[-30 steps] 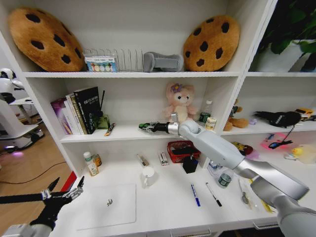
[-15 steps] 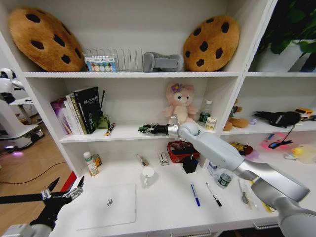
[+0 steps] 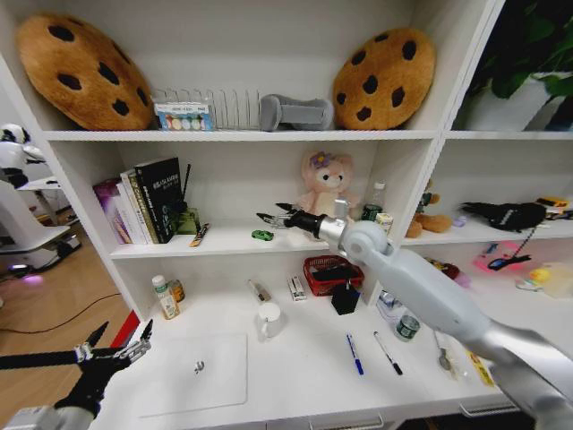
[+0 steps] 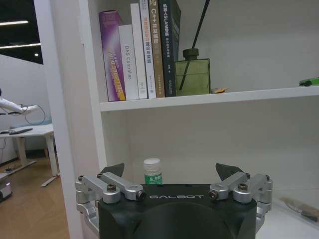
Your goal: Organize the objects on the table.
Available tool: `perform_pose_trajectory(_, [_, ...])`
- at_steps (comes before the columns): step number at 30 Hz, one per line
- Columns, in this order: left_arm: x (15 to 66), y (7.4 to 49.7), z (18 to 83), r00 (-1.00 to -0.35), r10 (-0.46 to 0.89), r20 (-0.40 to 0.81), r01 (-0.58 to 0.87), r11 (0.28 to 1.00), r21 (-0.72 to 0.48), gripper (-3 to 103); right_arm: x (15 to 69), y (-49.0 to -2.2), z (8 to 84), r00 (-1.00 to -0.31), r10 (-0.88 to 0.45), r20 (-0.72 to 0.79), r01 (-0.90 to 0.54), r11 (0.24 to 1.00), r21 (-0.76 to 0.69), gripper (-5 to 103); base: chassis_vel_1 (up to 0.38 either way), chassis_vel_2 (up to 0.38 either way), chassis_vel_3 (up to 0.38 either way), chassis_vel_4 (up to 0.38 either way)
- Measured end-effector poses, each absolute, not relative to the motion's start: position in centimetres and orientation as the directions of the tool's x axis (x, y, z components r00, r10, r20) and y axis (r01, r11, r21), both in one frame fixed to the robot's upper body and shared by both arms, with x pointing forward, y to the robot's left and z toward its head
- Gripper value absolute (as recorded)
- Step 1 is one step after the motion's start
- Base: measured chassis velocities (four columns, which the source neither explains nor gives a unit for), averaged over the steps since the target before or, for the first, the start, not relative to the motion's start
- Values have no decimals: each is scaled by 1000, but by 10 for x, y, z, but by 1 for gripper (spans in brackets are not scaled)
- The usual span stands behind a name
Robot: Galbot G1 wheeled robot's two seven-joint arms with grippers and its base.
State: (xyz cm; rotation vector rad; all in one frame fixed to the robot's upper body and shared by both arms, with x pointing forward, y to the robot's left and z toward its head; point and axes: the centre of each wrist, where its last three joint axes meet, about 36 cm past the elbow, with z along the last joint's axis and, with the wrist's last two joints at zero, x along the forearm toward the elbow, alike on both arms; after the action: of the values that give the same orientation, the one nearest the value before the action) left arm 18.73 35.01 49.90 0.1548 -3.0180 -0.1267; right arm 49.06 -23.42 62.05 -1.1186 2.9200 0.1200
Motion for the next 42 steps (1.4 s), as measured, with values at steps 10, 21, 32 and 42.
perform_pose_trajectory(10, [187, 350, 499, -988, -107, 112, -97, 991, 89, 100, 334, -308, 543, -950, -310, 40, -303, 945, 119, 100, 0, 0, 0, 0])
perform_pose_trajectory(21, [187, 350, 499, -988, -106, 112, -97, 991, 89, 100, 250, -322, 461, -965, -184, 188, -175, 982, 65, 100, 0, 0, 0, 0])
perform_pose_trajectory(32, [187, 350, 499, -988, -107, 112, -97, 991, 89, 100, 269, -327, 392, -902, -114, 416, -92, 993, 71, 100, 0, 0, 0, 0])
perform_pose_trajectory(42, [187, 350, 499, -988, -107, 112, -97, 991, 89, 100, 296, -315, 356, -874, -115, 472, -97, 993, 62, 99, 0, 0, 0, 0])
